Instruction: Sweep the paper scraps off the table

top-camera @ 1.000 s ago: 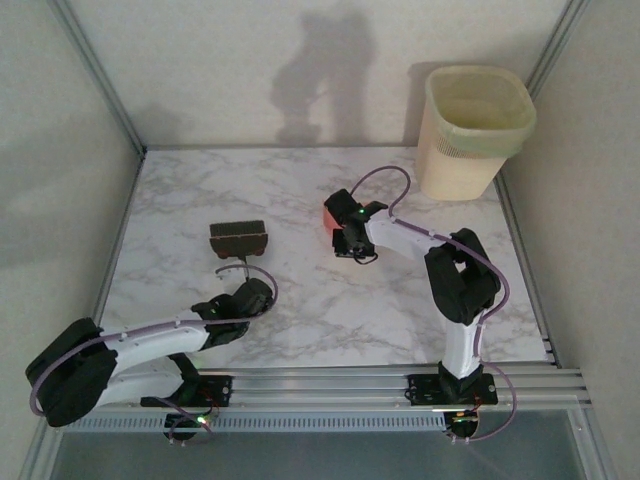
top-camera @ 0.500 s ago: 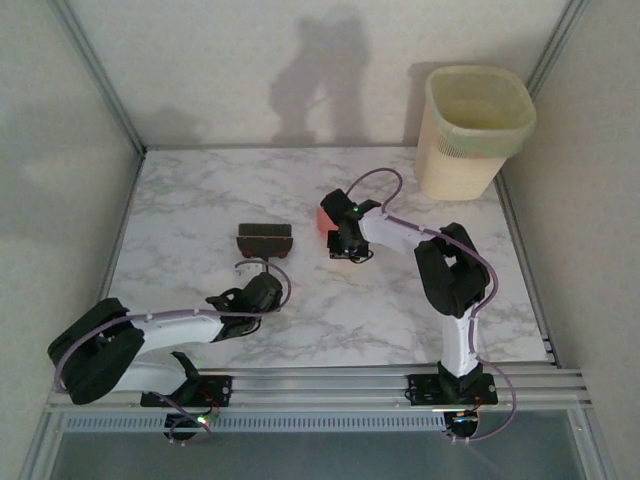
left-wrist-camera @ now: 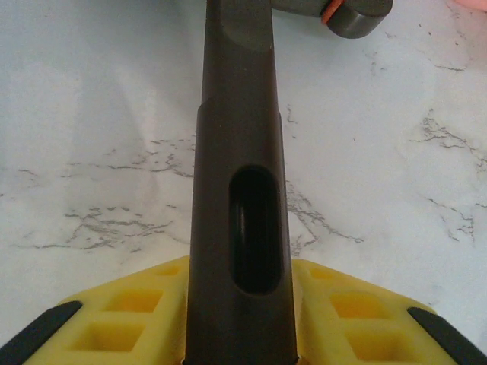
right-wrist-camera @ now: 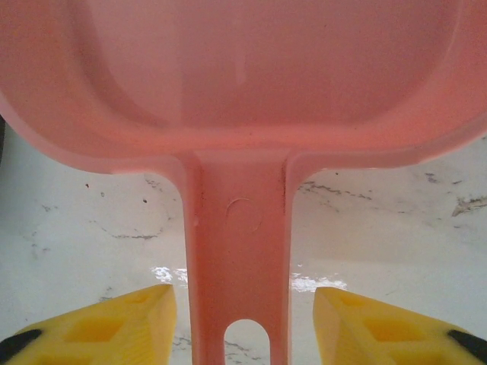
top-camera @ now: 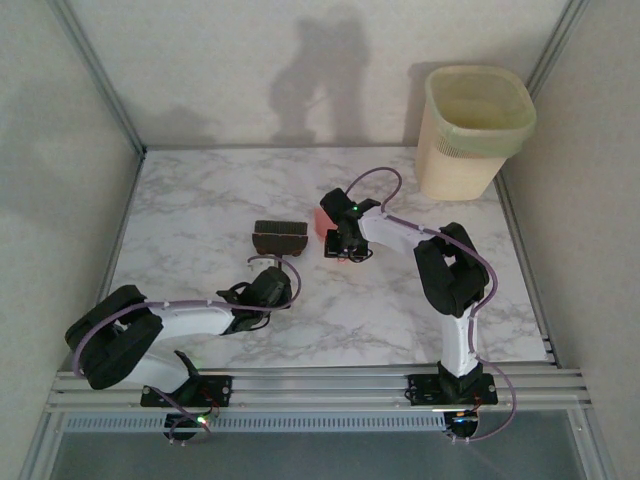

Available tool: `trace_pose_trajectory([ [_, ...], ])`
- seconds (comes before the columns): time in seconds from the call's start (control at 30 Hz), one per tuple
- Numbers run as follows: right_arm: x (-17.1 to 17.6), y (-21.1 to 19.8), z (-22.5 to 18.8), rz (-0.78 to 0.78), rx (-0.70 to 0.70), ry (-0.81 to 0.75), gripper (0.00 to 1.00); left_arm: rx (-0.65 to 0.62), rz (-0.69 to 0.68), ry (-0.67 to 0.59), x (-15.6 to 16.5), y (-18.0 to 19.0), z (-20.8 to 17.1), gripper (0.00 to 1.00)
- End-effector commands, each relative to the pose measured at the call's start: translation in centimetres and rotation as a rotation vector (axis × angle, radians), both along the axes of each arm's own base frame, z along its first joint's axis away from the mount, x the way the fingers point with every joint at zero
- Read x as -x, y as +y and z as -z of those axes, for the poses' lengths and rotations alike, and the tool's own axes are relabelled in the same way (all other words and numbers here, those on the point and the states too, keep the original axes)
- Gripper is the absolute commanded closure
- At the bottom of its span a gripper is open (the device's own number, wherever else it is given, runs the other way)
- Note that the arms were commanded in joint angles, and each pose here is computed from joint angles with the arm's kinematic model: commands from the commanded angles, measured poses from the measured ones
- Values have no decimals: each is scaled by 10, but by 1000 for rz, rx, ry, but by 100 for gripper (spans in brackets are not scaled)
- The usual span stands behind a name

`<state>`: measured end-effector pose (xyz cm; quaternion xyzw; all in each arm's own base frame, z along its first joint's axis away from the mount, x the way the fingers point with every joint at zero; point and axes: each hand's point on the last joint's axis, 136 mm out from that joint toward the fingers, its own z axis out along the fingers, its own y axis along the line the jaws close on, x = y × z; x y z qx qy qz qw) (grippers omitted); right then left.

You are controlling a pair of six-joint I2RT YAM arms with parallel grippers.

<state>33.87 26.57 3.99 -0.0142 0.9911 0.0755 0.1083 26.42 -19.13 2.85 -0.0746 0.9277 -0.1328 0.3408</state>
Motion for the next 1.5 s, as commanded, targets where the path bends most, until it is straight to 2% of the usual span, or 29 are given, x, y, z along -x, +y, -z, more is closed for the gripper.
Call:
trace_pose_trajectory([
  [0.0,1,-2,-14,2,-24,-41,45,-18,28,13,3,-2,0,81],
  [0.1,-1,-6,-29,16,-53,-113,42,-17,23,1,2,-1,-4,65],
  [0.23,0,-29,-58,84,-69,-267,32,0,16,-24,0,-1,-13,35],
  [0.33,3,-50,-79,146,-81,-381,27,-4,-1,-48,-4,1,-25,25],
  [0.47,10,-78,-107,231,-128,-526,27,4,-25,-87,-9,3,-45,17],
  [0.6,25,-120,-132,362,-169,-678,14,19,-58,-143,-17,3,-79,11],
  [0.63,30,-132,-138,398,-179,-718,10,27,-69,-159,-19,3,-90,3],
  [0.67,34,-141,-141,427,-189,-749,9,36,-82,-177,-21,3,-100,1],
  [0.7,39,-152,-146,459,-199,-785,2,47,-107,-195,-22,5,-112,0],
  [0.9,62,-204,-162,608,-216,-924,1,81,-364,-297,-29,37,-177,1],
  [1.0,67,-223,-171,635,-151,-955,1,105,-493,-387,-29,60,-214,1],
  [1.1,63,-244,-178,642,-32,-971,1,67,-591,-489,-33,85,-250,0],
  [1.13,57,-245,-183,601,-11,-994,1,47,-620,-525,-34,92,-260,0],
  [1.2,41,-237,-187,417,41,-1061,1,1,-705,-600,-35,114,-279,0],
  [1.3,28,-246,-181,321,152,-1114,1,-40,-814,-708,-37,151,-292,0],
  [1.4,15,-246,-153,178,200,-1083,1,49,-824,-736,-54,187,-275,0],
  [1.47,5,-252,-138,159,189,-1022,1,48,-890,-733,-62,220,-255,0],
])
